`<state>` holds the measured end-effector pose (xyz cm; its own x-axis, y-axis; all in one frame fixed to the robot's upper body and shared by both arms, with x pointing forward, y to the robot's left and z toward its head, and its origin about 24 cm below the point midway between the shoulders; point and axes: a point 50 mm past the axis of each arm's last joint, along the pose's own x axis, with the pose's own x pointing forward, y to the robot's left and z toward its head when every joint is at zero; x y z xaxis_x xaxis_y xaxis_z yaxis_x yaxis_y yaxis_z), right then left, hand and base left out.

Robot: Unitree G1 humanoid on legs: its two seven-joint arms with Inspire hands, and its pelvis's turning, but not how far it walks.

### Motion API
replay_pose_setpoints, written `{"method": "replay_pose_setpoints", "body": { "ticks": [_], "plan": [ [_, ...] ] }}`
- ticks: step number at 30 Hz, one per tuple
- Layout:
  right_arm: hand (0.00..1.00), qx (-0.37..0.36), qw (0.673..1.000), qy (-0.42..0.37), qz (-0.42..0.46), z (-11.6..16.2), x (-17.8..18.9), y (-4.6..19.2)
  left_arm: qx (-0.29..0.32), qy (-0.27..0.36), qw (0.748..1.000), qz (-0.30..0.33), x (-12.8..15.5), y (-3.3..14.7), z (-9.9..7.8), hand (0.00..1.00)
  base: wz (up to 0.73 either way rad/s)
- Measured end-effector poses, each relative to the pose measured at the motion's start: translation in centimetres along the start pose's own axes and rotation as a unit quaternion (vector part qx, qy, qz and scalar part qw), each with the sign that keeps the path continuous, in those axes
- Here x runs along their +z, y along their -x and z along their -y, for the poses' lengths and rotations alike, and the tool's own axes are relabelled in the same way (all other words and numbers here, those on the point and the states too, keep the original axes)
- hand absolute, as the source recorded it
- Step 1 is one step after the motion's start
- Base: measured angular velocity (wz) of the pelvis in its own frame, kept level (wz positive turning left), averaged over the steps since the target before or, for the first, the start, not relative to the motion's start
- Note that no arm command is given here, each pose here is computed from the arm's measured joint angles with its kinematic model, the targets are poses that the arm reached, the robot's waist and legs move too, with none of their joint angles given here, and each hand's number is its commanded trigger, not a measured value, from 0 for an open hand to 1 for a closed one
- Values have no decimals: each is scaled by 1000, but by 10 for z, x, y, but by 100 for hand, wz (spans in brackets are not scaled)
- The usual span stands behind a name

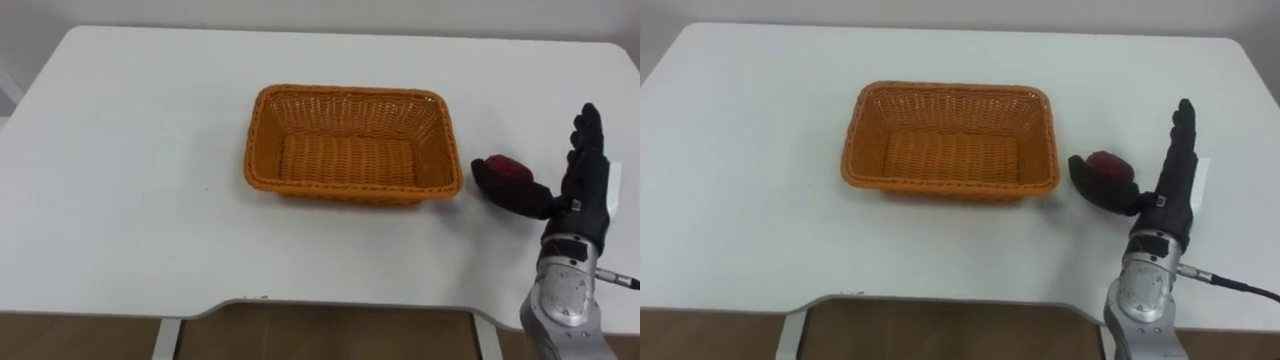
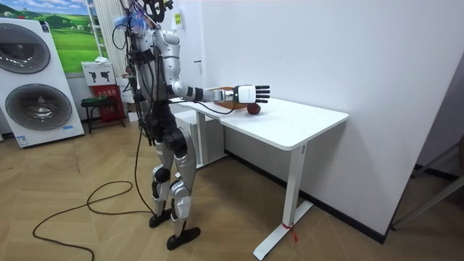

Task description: Pick and place apple

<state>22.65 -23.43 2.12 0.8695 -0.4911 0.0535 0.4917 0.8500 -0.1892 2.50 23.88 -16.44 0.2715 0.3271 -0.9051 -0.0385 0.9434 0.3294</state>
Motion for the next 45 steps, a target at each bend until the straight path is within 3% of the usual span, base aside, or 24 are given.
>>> {"method": "replay_pose_setpoints", "body": {
  "ticks": [14,27,45],
  "plan": [
    [0,34,999,33,-20,5,-7,-8,-2,-5,1000,-15,-2,-1,-6,0,2],
    [0,49,996,69,-41,9,-12,-33,-15,-10,999,-32,-6,-1,-8,0,0],
    [0,88,988,89,-85,16,-26,-39,-9,-9,1000,-19,0,-1,-10,0,1]
  ]
}}
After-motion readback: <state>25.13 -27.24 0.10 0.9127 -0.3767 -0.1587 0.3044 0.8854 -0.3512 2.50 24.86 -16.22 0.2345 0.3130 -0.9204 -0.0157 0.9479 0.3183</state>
